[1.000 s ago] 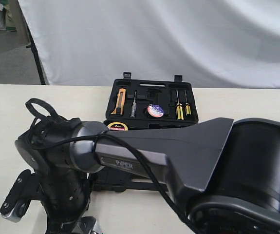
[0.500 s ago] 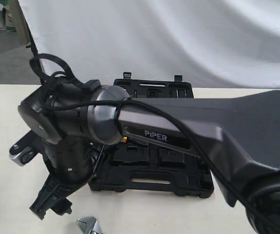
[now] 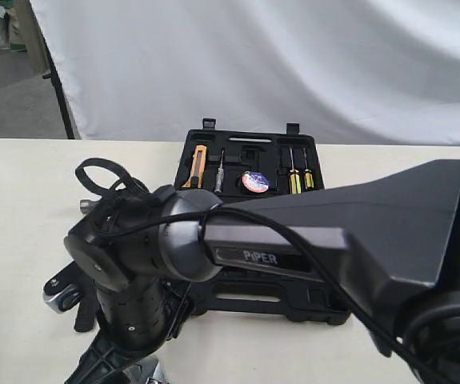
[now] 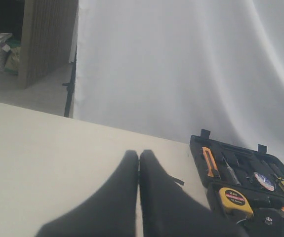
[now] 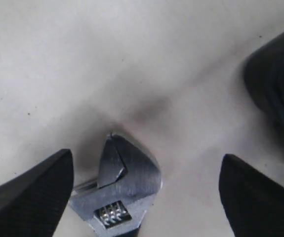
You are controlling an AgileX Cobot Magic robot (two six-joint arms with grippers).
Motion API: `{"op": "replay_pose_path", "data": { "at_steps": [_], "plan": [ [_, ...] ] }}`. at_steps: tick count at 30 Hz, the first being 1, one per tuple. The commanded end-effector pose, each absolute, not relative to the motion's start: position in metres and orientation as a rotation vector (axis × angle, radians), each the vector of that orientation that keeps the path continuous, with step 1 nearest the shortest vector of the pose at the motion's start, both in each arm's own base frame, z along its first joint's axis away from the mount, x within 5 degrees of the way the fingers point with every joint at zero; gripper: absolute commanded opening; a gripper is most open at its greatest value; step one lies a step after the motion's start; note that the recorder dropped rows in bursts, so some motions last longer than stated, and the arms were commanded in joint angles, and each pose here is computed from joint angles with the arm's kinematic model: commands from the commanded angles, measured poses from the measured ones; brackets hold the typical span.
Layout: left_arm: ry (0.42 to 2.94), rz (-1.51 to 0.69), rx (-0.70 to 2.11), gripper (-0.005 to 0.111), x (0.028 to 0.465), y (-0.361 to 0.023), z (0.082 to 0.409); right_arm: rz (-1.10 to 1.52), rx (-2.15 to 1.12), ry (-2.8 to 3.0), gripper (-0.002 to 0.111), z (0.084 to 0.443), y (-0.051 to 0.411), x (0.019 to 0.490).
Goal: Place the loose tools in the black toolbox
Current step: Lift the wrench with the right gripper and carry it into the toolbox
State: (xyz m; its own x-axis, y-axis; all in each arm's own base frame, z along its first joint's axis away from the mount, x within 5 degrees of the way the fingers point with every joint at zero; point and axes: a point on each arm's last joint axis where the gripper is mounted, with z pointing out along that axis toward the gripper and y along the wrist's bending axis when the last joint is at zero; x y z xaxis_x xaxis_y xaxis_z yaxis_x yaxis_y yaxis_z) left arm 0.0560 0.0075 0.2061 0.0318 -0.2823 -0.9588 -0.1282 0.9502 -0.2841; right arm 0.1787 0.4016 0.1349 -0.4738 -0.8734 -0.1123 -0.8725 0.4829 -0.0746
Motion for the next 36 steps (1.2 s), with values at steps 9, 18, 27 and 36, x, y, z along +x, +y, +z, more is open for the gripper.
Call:
{"op": "replay_pose_path", "data": {
  "at_steps": [9,18,27,36],
  "plan": [
    [1.526,-0.103,-0.346,0.001,0.055,0.009,0.208,-0.002,-1.499,2.643,0.007,0.120,0.391,0.175],
    [1.526,-0.103,-0.346,0.001,0.055,0.009,0.208,0.011,-1.713,2.500,0.000,0.121,0.393,0.173],
    [1.526,-0.103,-0.346,0.001,0.055,0.009,0.208,0.005,-1.788,2.372,0.000,0.164,0.386,0.175],
    [1.526,-0.103,-0.346,0.001,0.055,0.009,0.208,-0.036,-1.637,2.406,0.000,0.214,0.349,0.212]
  ]
}}
